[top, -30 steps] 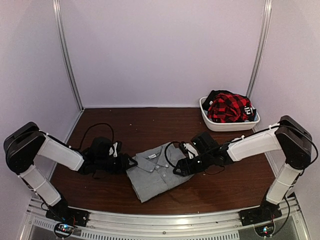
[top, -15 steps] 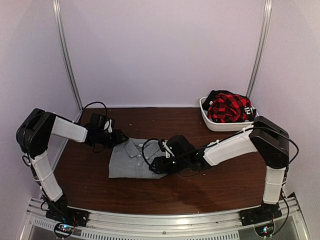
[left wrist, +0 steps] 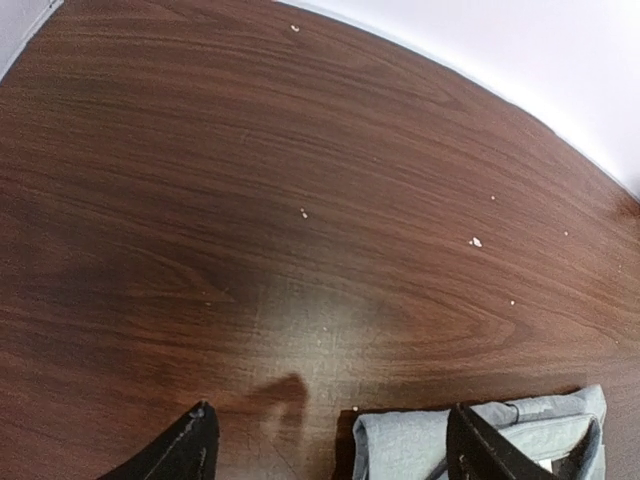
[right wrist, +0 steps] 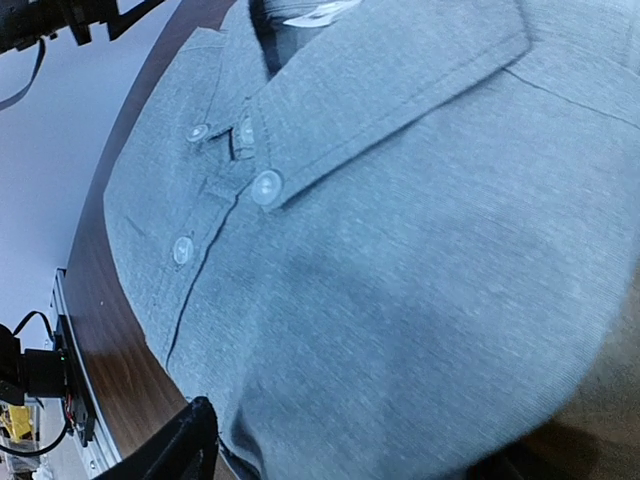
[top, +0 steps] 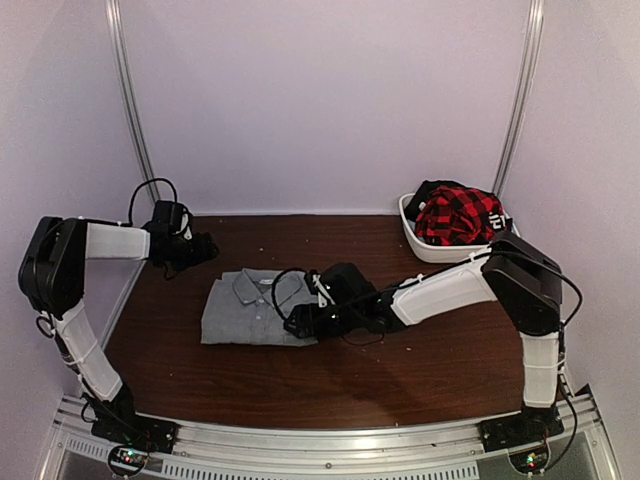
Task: Fold and stack the long sleeve shirts
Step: Rotate the square-folded shirt at the center of the board, then reset both arms
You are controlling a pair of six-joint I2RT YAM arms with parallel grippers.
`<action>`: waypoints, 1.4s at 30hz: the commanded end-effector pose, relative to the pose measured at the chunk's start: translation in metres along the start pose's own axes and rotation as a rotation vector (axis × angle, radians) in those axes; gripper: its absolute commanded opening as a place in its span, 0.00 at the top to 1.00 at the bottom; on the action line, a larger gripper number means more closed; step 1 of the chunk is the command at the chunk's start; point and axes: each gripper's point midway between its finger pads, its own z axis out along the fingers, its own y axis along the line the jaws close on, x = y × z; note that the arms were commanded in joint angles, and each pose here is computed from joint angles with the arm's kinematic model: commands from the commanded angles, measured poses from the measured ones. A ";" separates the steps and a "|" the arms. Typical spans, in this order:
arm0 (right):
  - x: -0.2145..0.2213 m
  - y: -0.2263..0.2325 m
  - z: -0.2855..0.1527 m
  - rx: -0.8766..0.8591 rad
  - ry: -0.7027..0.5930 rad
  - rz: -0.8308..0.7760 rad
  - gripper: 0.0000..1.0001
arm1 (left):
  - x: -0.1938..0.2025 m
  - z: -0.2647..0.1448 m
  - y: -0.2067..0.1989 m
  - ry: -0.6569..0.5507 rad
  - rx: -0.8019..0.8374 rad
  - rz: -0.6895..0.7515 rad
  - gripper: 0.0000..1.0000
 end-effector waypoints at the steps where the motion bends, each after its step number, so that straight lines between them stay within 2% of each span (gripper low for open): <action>1: -0.028 -0.012 -0.042 0.081 -0.095 -0.012 0.18 | -0.015 -0.032 -0.006 -0.081 -0.010 0.035 0.20; 9: -0.060 -0.076 -0.124 0.349 -0.172 -0.077 0.07 | -0.034 -0.106 -0.041 -0.231 0.097 0.098 0.16; 11: -0.077 -0.090 -0.153 0.444 -0.219 -0.104 0.05 | -0.040 -0.128 -0.055 -0.281 0.118 0.140 0.05; 12: -0.087 -0.096 -0.170 0.484 -0.245 -0.116 0.04 | -0.047 -0.144 -0.063 -0.319 0.124 0.162 0.03; 17: -0.137 -0.111 -0.257 0.593 -0.419 -0.125 0.00 | -0.065 -0.187 -0.088 -0.422 0.080 0.285 0.02; 22: -0.164 -0.123 -0.314 0.645 -0.511 -0.118 0.00 | -0.078 -0.206 -0.111 -0.458 0.088 0.378 0.02; 24: -0.172 -0.124 -0.330 0.667 -0.537 -0.121 0.00 | -0.082 -0.211 -0.114 -0.473 0.092 0.391 0.02; 27: -0.182 -0.124 -0.352 0.705 -0.569 -0.130 0.00 | -0.087 -0.219 -0.096 -0.510 0.010 0.329 0.02; 31: -0.186 -0.118 -0.373 0.729 -0.601 -0.152 0.00 | -0.085 -0.221 -0.086 -0.521 -0.020 0.332 0.02; 36: -0.184 -0.102 -0.393 0.689 -0.669 -0.194 0.00 | -0.078 -0.228 -0.100 -0.509 0.065 0.402 0.02; 42: -0.174 -0.099 -0.404 0.667 -0.723 -0.216 0.00 | -0.065 -0.246 -0.104 -0.565 0.138 0.452 0.02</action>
